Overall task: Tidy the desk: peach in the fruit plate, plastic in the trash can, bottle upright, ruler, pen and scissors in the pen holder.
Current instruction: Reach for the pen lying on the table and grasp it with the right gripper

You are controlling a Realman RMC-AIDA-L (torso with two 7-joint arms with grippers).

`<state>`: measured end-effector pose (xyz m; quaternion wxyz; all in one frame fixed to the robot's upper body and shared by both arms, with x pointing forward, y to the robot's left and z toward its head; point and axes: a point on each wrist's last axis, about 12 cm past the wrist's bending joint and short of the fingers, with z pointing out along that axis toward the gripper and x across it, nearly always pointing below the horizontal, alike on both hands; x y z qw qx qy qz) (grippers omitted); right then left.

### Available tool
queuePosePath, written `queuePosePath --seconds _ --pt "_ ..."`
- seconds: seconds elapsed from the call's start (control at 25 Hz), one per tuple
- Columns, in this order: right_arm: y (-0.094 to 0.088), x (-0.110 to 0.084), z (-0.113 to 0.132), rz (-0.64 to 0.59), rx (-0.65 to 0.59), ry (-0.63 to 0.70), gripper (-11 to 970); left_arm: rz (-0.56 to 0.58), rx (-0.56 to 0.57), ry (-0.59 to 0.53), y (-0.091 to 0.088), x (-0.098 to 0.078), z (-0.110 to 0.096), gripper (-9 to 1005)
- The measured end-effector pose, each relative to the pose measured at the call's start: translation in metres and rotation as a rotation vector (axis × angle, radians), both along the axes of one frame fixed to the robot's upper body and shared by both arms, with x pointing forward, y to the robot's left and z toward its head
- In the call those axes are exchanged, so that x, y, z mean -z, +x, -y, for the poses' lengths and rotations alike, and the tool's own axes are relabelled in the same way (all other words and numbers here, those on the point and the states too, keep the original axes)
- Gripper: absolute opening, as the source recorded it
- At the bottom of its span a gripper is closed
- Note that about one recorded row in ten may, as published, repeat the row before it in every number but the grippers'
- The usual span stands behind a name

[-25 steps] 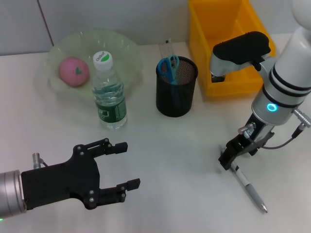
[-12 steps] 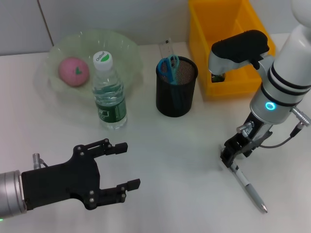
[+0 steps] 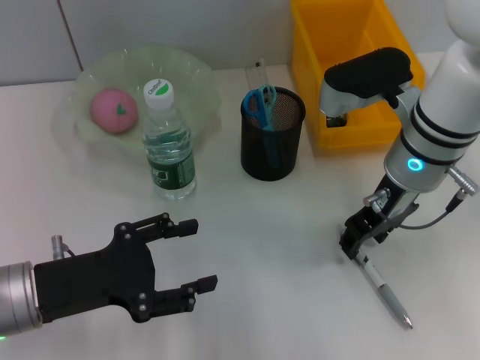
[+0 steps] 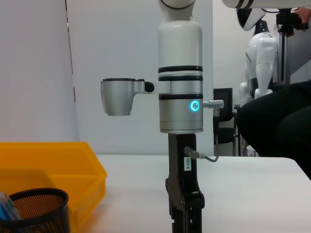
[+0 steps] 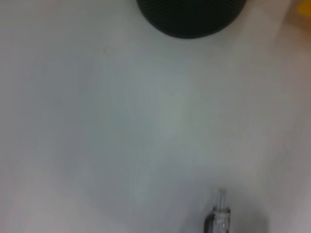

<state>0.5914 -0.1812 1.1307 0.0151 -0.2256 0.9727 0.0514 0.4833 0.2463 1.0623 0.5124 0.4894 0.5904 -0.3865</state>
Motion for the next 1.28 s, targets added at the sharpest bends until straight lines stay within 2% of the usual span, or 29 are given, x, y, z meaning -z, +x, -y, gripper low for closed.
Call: queuePosePath --seconds 1.04,1.28 --pt "0.0024 0.0015 -0.0046 -0.007 -0.011 -0.010 542 -0.003 0.004 -0.001 0.0009 0.0017 0.0012 765" --pt "0.0020 0.0018 -0.0051 -0.010 -0.014 -0.012 356 -0.002 0.005 -0.001 0.0013 0.0014 0.0014 765"
